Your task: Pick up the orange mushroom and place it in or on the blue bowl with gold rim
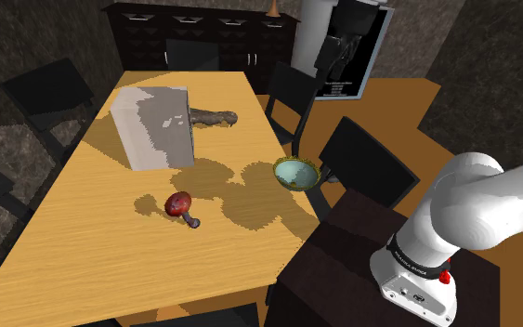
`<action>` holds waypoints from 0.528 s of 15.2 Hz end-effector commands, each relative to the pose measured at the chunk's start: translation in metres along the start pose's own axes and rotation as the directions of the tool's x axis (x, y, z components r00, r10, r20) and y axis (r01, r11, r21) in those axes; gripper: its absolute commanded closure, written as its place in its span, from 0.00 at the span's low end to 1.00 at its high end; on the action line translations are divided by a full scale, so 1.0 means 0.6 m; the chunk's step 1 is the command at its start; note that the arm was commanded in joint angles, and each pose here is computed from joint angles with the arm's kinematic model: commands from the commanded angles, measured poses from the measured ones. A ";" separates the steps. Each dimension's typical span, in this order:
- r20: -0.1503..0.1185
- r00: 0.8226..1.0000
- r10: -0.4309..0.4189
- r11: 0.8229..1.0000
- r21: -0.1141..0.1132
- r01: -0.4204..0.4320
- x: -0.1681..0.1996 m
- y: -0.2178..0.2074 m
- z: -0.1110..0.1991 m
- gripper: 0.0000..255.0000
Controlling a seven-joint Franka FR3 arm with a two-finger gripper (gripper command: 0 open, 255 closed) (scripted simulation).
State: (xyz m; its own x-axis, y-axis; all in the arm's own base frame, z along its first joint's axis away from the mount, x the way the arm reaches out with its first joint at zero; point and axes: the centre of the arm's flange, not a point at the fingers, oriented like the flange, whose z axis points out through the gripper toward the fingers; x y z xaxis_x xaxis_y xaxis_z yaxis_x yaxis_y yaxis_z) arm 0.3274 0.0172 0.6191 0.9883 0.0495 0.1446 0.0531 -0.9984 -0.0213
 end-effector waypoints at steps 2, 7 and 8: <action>0.007 1.000 -0.007 1.000 0.011 0.007 0.014 -0.006 0.017 0.00; 0.042 0.998 -0.041 0.997 0.065 0.039 0.080 -0.037 0.100 0.00; 0.049 0.998 -0.049 0.996 0.076 0.045 0.092 -0.044 0.117 0.00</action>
State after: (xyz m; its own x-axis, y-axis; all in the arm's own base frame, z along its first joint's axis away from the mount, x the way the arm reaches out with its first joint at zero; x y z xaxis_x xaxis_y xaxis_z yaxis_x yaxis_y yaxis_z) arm 0.3813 0.0421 0.5672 0.9904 0.0923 0.1033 0.1007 -0.9917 -0.0797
